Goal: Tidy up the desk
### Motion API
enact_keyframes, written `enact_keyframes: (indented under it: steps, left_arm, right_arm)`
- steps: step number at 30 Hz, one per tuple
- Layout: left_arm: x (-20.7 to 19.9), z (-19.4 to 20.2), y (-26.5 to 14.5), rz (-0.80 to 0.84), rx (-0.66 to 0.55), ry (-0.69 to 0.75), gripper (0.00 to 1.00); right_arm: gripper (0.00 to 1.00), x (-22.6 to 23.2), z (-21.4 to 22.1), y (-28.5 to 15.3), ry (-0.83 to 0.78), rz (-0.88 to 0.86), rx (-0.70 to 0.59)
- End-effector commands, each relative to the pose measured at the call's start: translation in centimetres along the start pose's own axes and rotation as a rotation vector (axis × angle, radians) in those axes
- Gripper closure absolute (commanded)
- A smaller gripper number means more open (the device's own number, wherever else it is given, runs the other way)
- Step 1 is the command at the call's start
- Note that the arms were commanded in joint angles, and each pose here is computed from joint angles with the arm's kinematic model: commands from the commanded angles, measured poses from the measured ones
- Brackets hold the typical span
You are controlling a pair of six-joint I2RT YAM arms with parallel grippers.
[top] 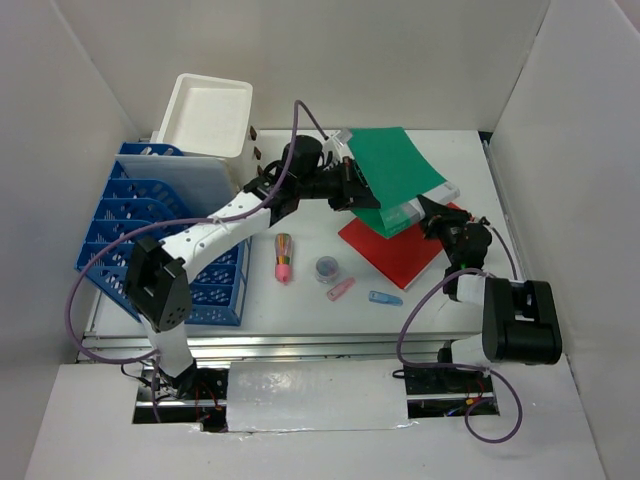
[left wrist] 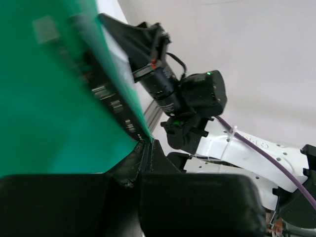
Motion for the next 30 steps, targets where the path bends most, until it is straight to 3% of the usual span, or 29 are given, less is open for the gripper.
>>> enact_keyframes:
  steps: [1, 2, 3, 6, 7, 8, 14, 17, 20, 21, 24, 30]
  left_arm:
    - [-5.5, -1.2, -2.1, 0.133, -0.069, 0.122, 1.0]
    - [-5.5, -1.1, -2.3, 0.126, -0.068, 0.127, 0.99]
    - [-5.7, -1.3, -2.8, 0.118, -0.08, 0.156, 0.78]
    - [-4.2, -0.2, -4.3, 0.003, -0.048, 0.161, 0.31]
    - [-3.1, -0.4, -4.9, -0.071, -0.072, 0.204, 0.01]
    - [-1.4, 0.5, -5.8, -0.166, -0.042, 0.185, 0.0]
    - [3.3, 0.2, -16.4, -0.675, -0.169, 0.277, 0.0]
    - [2.5, -1.5, -21.8, -0.739, -0.313, 0.29, 0.0]
    - [1.7, -2.8, -23.5, -0.716, -0.336, 0.307, 0.0]
    - [1.7, -3.0, -23.6, -0.723, -0.323, 0.32, 0.0]
    - [0.8, -4.2, -24.0, -0.705, -0.328, 0.344, 0.0]
    - [-1.9, -4.5, -26.8, -0.687, -0.379, 0.418, 0.01]
  right_arm:
    - [1.0, 4.8, 3.9, -0.4, -0.159, -0.206, 0.147]
    - [1.0, 5.1, 4.0, -0.4, -0.19, -0.219, 0.15]
    - [1.0, 6.1, 4.5, -0.5, -0.224, -0.248, 0.167]
    - [1.0, 7.8, 5.4, -0.8, -0.352, -0.292, 0.178]
    - [1.0, 8.1, 5.7, -0.9, -0.394, -0.297, 0.19]
    - [1.0, 7.9, 5.9, -0.8, -0.48, -0.293, 0.19]
    - [1.0, 11.1, 9.0, -2.7, -0.962, -0.441, 0.296]
    - [1.0, 12.8, 11.0, -4.4, -1.17, -0.541, 0.366]
    - [1.0, 14.4, 12.7, -6.3, -1.362, -0.63, 0.427]
    - [1.0, 13.9, 14.4, -8.2, -1.421, -0.701, 0.571]
    - [1.0, 14.5, 17.0, -12.0, -1.482, -0.852, 0.763]
    - [1.0, 14.9, 21.0, -15.9, -1.548, -1.011, 0.918]
Point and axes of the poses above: each gripper's point midway between its finger pads, its own y axis out along the fingers, its own x axis along the line the jaws close on, z = x × y, the point moved 1 cm from there along -y, back along the fingers, and after that the axes turned 3 degrees about y, right-handed, at the moved point
